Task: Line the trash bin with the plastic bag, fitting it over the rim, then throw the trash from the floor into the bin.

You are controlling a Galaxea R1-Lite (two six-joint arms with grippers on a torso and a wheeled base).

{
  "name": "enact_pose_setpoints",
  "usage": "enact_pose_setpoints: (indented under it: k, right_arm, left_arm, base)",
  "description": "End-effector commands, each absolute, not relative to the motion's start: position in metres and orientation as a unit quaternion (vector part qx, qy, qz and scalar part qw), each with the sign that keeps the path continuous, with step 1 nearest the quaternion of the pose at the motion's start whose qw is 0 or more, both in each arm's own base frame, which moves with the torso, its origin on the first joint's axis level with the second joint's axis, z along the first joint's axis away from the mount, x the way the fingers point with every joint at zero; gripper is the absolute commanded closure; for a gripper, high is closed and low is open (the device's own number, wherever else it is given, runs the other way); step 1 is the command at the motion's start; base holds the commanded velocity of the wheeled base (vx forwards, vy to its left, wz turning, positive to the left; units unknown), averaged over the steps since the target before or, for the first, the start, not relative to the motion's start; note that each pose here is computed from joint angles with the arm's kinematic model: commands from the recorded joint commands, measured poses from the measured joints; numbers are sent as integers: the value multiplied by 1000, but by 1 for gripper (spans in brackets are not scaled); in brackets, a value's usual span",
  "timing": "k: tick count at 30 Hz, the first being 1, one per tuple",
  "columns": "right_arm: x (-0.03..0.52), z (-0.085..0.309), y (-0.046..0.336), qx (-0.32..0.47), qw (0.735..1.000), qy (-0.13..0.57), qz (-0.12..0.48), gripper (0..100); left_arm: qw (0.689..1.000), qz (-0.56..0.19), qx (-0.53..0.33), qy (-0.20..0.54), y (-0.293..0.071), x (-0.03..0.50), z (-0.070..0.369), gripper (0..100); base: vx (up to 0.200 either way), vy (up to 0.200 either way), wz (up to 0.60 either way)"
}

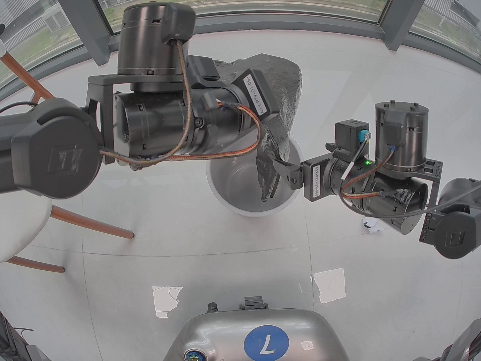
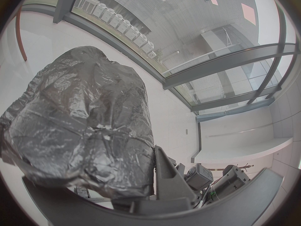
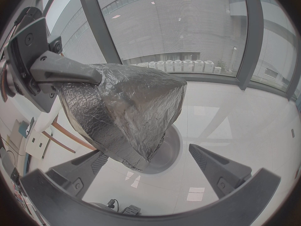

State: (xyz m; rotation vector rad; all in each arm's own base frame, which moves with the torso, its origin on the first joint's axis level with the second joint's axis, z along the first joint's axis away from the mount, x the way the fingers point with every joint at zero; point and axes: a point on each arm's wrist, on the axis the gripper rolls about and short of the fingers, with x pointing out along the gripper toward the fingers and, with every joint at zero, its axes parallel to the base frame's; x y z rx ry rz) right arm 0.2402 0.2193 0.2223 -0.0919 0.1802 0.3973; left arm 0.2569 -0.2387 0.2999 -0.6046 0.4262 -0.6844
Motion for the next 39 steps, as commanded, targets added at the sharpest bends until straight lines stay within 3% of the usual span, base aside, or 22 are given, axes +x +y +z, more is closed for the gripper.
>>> enact_pose_setpoints:
  k: [1, 20, 39]
  right_arm:
    - [239, 225, 217, -43, 976, 86, 197, 0]
    - [238, 209, 209, -55, 973, 108, 198, 0]
    - [236, 202, 228, -61, 967, 115, 220, 0]
  left_arm:
    - [876, -327, -289, 205, -238, 257, 299, 100]
    - [875, -332, -293, 196, -237, 256, 307, 100]
    - [874, -335, -293, 194, -239, 256, 307, 100]
  base:
    - [0, 0, 0]
    - [0, 0, 0]
    - [0, 0, 0]
